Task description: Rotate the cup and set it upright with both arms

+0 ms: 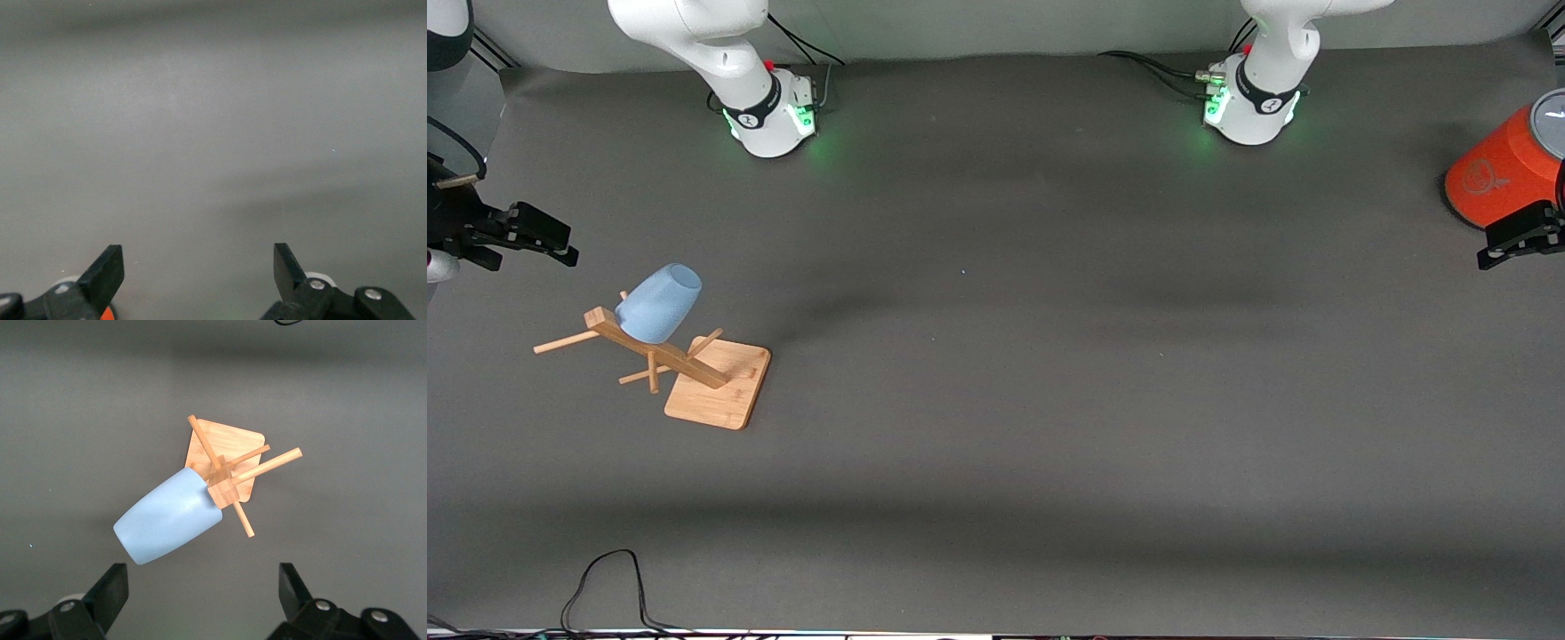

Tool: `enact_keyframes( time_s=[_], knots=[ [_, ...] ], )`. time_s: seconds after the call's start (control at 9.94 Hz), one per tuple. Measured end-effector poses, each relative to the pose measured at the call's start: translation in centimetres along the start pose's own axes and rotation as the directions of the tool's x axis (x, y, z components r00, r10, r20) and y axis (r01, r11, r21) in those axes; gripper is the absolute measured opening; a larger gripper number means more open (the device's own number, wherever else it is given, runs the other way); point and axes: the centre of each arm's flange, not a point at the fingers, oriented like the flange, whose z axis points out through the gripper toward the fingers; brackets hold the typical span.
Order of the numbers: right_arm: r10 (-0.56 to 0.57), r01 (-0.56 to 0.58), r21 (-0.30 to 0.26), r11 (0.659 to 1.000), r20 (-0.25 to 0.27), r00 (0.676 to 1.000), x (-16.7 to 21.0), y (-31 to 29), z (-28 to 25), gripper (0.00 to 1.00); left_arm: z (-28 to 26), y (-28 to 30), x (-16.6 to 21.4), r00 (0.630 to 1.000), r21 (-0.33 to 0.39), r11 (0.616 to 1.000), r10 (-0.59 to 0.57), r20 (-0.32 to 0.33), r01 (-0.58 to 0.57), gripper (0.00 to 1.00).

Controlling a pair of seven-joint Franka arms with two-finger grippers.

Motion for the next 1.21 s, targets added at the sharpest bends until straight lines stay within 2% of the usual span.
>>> enact_keyframes(
  time_s=[0.81, 1.21],
  knots=[
    [0.005, -0.005, 0.0, 1.0, 0.0, 1.0, 0.0, 0.1, 0.0, 1.0, 0.5, 0.1, 0.4, 1.0, -0.005, 1.0, 0.002, 0.003, -0.002, 1.0],
    [0.164, -0.165, 0.055, 0.985, 0.016, 0.986, 0.0, -1.1, 0.2, 1.0, 0.0, 0.4, 0.5, 1.0, -0.017, 1.0, 0.005, -0.011, -0.006, 1.0]
  ],
)
